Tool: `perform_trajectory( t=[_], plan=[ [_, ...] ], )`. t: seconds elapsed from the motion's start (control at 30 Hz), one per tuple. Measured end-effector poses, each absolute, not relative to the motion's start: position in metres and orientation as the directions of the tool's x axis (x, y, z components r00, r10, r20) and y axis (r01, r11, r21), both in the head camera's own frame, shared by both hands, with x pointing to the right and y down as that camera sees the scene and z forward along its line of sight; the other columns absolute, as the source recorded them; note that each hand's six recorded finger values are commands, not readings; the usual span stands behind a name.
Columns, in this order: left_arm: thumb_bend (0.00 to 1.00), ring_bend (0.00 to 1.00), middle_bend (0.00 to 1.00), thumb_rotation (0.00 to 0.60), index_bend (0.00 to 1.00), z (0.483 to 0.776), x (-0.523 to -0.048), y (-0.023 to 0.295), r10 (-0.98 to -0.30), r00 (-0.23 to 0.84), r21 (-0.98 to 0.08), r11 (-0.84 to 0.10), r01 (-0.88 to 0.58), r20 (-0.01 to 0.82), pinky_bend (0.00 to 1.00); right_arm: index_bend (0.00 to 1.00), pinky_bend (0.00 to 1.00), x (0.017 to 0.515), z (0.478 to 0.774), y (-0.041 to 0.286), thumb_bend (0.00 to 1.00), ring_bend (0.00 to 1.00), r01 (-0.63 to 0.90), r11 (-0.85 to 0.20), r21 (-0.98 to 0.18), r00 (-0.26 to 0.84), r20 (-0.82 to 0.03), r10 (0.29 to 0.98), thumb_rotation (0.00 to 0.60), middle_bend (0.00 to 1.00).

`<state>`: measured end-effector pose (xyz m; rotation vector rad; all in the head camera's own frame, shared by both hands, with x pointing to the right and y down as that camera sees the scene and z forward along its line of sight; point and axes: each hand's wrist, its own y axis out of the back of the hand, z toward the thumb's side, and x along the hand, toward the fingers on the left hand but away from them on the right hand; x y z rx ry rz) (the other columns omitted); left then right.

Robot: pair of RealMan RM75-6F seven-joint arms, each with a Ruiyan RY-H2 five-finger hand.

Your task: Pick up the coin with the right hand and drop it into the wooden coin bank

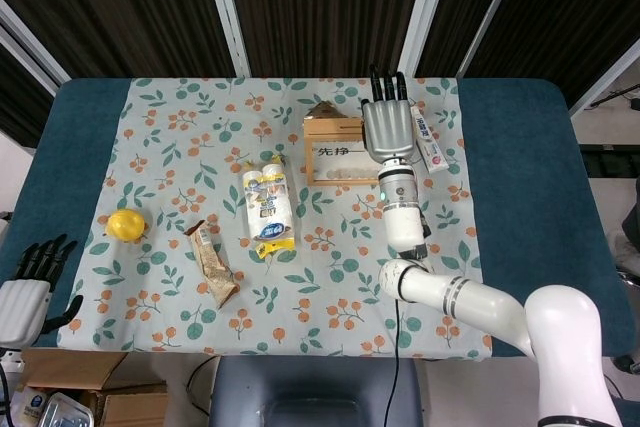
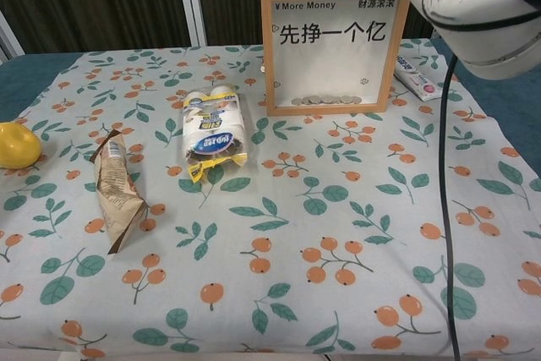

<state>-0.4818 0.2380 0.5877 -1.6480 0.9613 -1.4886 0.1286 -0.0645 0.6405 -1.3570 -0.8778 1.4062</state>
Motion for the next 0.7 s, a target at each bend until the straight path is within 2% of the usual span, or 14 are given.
perform_trajectory(
  t=[0.17,0.23,0.3,0.33,0.37,0.43,0.47,0.5,0.53,0.7],
  plan=[
    [0.36,0.0,0.0,0.6,0.0,0.5878,-0.4831,0.2383,-0.88,0.059,-0.877,-0.475,-0.068,0.472,0.0,0.77,0.0,0.1258,0.6431,-0.0626,0.61,0.0,-0.158,-0.284,-0.946,0.084,-0.299,0.95,0.6,0.09],
    [0.36,0.0,0.0,0.6,0.0,0.588,-0.4833,0.2387,-0.879,0.059,-0.877,-0.476,-0.068,0.473,0.0,0.74,0.0,0.1254,0.6435,-0.0621,0.61,0.0,-0.158,-0.285,-0.946,0.085,-0.3,0.95,0.6,0.09],
    [0.36,0.0,0.0,0.6,0.0,0.588,-0.4834,0.2389,-0.88,0.059,-0.877,-0.475,-0.068,0.472,0.0,0.63,0.0,0.1251,0.6436,-0.0616,0.61,0.0,-0.159,-0.284,-0.945,0.087,-0.3,0.95,0.6,0.09],
    [0.36,0.0,0.0,0.6,0.0,0.588,-0.4835,0.239,-0.88,0.058,-0.877,-0.475,-0.068,0.472,0.0,0.53,0.0,0.1251,0.6437,-0.0614,0.59,0.0,-0.158,-0.285,-0.945,0.088,-0.301,0.95,0.6,0.09],
    [0.36,0.0,0.0,0.6,0.0,0.588,-0.4835,0.239,-0.88,0.058,-0.877,-0.475,-0.068,0.472,0.0,0.47,0.0,0.1252,0.6437,-0.0613,0.59,0.0,-0.157,-0.286,-0.945,0.088,-0.302,0.949,0.6,0.09],
    [0.36,0.0,0.0,0.6,0.0,0.5879,-0.4835,0.239,-0.88,0.058,-0.877,-0.475,-0.068,0.472,0.0,0.28,0.0,0.1253,0.6438,-0.0613,0.57,0.0,-0.156,-0.287,-0.945,0.089,-0.303,0.949,0.6,0.09],
    [0.36,0.0,0.0,0.6,0.0,0.5879,-0.4836,0.239,-0.88,0.058,-0.877,-0.475,-0.068,0.472,0.0,0.12,0.0,0.1253,0.6438,-0.0612,0.55,0.0,-0.154,-0.289,-0.945,0.089,-0.304,0.948,0.6,0.08],
    [0.36,0.0,0.0,0.6,0.0,0.5878,-0.4836,0.239,-0.88,0.058,-0.878,-0.475,-0.068,0.472,0.0,0.03,0.0,0.1256,0.6437,-0.0611,0.54,0.0,-0.152,-0.29,-0.945,0.089,-0.305,0.948,0.6,0.08],
    [0.36,0.0,0.0,0.6,0.0,0.5876,-0.4835,0.2389,-0.88,0.058,-0.878,-0.474,-0.068,0.471,0.0,0.0,0.0,0.1261,0.6433,-0.0612,0.54,0.0,-0.148,-0.291,-0.945,0.088,-0.306,0.948,0.6,0.07],
    [0.36,0.0,0.0,0.6,0.0,0.5866,-0.4812,0.2386,-0.882,0.063,-0.88,-0.47,-0.067,0.467,0.0,0.0,0.0,0.135,0.634,-0.0624,0.54,0.0,-0.112,-0.278,-0.954,0.085,-0.288,0.954,0.6,0.04]
  ],
)
